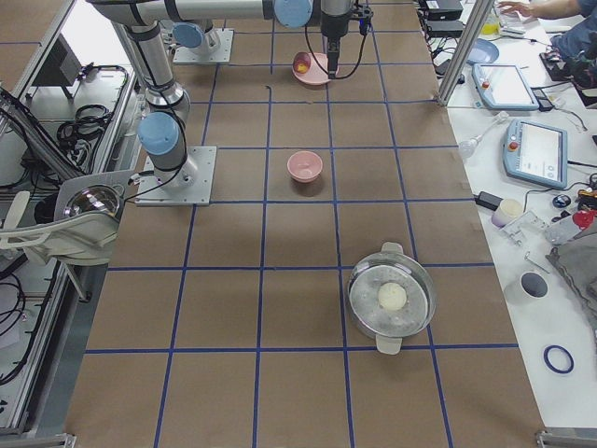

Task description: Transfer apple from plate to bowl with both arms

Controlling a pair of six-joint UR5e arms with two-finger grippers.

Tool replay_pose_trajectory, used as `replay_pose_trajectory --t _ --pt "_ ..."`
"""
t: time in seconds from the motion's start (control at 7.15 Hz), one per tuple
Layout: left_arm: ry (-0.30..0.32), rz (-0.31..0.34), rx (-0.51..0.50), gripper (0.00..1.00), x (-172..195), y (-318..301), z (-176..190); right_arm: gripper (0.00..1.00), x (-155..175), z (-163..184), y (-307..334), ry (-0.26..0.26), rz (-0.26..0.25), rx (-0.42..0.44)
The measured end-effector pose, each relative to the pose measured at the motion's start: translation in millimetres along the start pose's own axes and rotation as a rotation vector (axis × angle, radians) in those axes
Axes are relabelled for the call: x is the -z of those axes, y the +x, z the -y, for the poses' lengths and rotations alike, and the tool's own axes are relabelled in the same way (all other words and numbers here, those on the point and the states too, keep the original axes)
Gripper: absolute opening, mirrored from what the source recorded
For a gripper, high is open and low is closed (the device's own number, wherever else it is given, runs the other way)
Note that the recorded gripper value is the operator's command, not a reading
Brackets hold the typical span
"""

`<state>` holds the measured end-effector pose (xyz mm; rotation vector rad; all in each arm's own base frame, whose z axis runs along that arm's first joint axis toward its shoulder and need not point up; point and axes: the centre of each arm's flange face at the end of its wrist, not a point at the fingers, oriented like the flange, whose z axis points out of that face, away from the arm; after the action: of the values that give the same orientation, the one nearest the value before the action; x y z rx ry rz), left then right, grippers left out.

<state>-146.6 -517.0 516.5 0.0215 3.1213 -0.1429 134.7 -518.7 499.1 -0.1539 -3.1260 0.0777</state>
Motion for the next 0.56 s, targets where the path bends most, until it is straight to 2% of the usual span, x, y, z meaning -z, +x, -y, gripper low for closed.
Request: replay_pose_trajectory --t 0.56 --pt "-0.01 0.001 -0.001 1.0 -4.8 0.5 -3.1 1.0 -2.0 0.8 -0.7 0.003 0.0 0.0"
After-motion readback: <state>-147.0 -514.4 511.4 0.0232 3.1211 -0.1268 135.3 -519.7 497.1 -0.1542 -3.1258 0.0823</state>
